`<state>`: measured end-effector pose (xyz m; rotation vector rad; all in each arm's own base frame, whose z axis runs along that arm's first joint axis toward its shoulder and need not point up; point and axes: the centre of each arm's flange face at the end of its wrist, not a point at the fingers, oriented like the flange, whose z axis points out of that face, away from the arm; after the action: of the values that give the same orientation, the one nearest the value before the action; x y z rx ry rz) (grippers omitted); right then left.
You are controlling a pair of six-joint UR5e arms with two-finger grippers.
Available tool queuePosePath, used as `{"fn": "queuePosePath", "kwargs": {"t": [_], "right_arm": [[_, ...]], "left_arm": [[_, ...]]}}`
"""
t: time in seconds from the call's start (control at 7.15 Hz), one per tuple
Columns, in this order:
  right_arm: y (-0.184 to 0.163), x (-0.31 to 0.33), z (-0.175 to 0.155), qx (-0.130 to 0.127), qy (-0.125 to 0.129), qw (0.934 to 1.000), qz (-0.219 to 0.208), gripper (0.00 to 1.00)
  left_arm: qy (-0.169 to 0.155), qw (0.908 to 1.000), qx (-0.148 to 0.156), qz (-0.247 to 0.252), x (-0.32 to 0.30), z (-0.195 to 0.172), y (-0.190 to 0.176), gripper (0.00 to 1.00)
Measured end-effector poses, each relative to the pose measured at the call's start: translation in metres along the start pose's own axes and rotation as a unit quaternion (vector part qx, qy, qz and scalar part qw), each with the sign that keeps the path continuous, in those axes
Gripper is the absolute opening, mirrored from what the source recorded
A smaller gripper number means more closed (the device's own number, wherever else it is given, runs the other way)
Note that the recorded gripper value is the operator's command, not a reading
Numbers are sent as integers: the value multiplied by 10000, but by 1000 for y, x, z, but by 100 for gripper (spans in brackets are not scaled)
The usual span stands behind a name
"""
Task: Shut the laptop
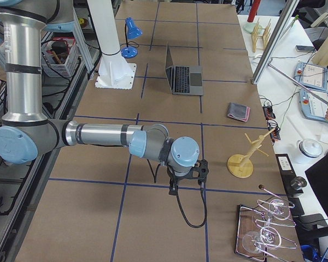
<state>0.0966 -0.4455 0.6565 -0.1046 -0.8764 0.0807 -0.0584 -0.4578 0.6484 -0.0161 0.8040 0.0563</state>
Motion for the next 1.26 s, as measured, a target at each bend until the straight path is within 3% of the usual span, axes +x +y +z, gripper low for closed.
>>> {"fn": "queuePosePath", "kwargs": {"t": [1.26], "right_arm": [[-6, -8, -9, 91, 4, 10000, -32, 100]], "left_arm": [[4, 9999, 87, 81, 6, -6, -2, 100]]}}
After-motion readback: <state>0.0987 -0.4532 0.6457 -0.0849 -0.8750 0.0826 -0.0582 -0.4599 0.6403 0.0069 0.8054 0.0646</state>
